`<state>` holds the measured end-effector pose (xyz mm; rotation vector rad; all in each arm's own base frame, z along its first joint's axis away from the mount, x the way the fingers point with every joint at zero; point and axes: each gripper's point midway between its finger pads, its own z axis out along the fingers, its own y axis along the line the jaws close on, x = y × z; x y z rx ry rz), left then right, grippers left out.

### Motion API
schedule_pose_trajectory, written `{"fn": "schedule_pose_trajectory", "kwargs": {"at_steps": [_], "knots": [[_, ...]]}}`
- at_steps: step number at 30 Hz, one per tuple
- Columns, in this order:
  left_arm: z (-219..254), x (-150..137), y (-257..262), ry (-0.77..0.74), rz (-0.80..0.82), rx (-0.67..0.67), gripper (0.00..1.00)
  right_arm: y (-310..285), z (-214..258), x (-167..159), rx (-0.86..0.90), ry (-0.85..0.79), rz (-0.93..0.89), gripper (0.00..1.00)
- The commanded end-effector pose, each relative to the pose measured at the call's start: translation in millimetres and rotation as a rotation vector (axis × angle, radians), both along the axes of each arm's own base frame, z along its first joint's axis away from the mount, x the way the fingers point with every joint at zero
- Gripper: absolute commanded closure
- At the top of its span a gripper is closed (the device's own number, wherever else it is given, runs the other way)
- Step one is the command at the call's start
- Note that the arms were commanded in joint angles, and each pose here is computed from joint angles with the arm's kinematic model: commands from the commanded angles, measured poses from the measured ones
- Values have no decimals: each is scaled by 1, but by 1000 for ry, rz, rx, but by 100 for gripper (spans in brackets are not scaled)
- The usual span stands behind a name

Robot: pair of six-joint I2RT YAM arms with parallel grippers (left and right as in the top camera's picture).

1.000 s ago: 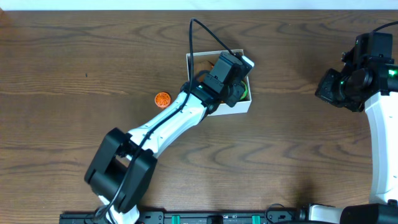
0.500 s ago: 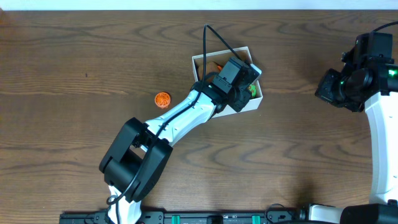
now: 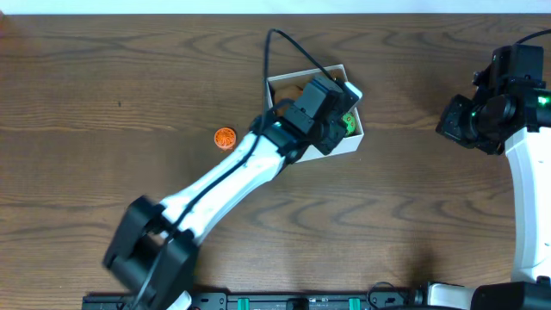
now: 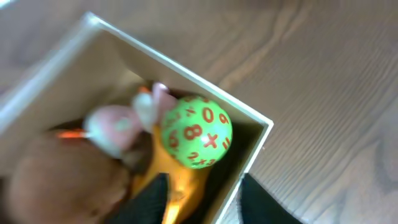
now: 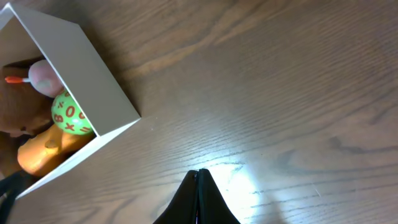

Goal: Pack container

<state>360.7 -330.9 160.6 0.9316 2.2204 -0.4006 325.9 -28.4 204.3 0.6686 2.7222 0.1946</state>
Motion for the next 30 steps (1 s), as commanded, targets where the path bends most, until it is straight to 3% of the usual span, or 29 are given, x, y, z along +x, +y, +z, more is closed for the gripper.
{"fn": "schedule_pose_trajectory", "kwargs": {"at_steps": [1,6,12,17,19,23,30], "knots": [[27,2,22,-70,67,41,56,0,1,0,4,-5,-3,98],[30,-3,74,-39,241,158,52,-1,2,5,-9,-27,22,98],[3,-8,167,200,595,212,45,-1,3,8,-11,-38,22,97],[-15,7,223,320,753,146,40,-1,3,7,-11,-37,22,69],[-27,14,239,357,793,133,35,-1,3,7,-10,-35,22,53],[-56,25,251,427,822,137,22,-1,3,6,-9,-32,22,32],[-113,38,241,515,776,151,19,-1,2,3,-17,-20,47,16]]}}
